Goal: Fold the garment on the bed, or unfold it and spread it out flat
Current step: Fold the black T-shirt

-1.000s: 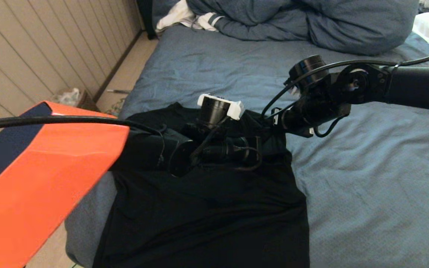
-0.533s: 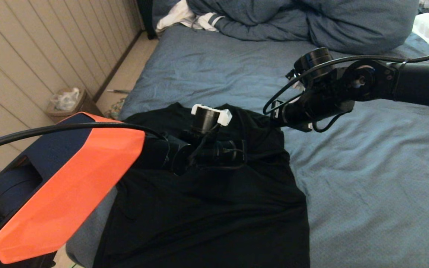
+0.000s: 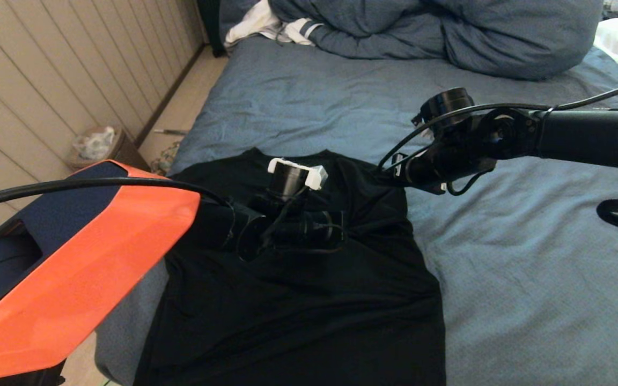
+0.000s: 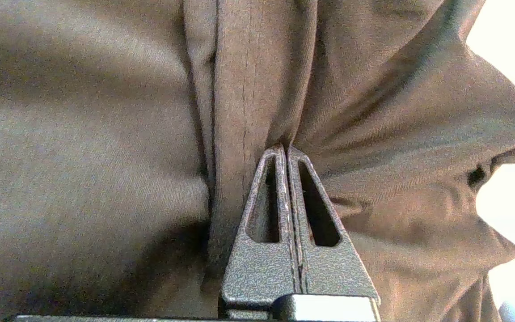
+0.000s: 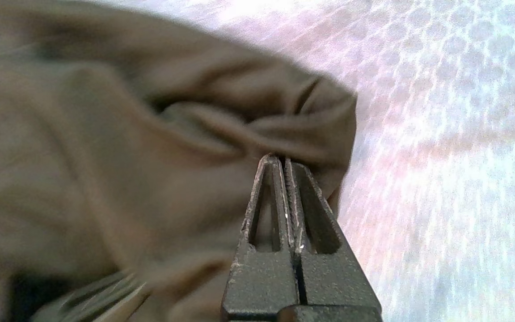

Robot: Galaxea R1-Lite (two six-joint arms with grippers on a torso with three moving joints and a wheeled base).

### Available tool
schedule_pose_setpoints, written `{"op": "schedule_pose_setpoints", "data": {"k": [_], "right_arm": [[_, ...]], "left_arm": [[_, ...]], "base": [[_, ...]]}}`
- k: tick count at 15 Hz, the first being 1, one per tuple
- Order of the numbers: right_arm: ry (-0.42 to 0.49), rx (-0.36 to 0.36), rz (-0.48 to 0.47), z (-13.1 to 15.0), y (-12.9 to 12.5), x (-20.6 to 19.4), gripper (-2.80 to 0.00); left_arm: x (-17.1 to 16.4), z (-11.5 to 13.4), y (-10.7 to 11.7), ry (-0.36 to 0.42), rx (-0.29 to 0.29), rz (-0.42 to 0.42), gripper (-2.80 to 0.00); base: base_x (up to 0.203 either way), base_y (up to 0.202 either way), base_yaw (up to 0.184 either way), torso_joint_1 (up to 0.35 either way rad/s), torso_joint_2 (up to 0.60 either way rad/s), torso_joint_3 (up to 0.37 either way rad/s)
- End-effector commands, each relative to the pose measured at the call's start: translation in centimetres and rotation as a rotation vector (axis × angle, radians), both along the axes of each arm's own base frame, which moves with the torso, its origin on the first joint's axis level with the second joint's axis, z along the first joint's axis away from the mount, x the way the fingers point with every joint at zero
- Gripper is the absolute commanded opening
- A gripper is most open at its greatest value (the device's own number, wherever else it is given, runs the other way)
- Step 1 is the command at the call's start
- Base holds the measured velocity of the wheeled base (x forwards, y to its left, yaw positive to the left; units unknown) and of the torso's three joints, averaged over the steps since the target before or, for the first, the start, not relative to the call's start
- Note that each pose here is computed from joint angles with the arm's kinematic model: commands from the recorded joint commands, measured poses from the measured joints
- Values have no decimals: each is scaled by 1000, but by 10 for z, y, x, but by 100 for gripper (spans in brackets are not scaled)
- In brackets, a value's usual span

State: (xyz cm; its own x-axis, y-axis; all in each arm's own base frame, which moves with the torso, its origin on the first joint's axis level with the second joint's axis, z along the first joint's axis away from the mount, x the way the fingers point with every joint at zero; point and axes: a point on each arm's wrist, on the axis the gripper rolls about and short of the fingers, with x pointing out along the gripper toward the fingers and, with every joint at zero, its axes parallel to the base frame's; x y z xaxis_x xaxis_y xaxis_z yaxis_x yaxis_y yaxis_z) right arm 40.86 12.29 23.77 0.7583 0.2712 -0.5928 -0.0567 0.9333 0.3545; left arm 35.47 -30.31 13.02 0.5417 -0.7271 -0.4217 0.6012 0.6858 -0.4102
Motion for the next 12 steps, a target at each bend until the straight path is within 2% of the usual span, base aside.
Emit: {"op": "schedule_pose_setpoints", "data": {"k": [1, 8, 12], "right_arm": [[12, -3, -26, -16, -7, 15, -280], [-96, -7, -144, -15, -64, 38, -280], [-136, -14, -157, -4, -75, 36, -280]], "left_arm": [[-5, 12, 3, -20, -13, -4, -280], [-13, 20, 4, -32, -10, -20, -280], [-15, 22, 2, -43, -10, -29, -280]], "base": [[0, 0, 0, 0, 0, 0], [0, 0, 0, 0, 0, 0], [0, 0, 0, 0, 0, 0]]}}
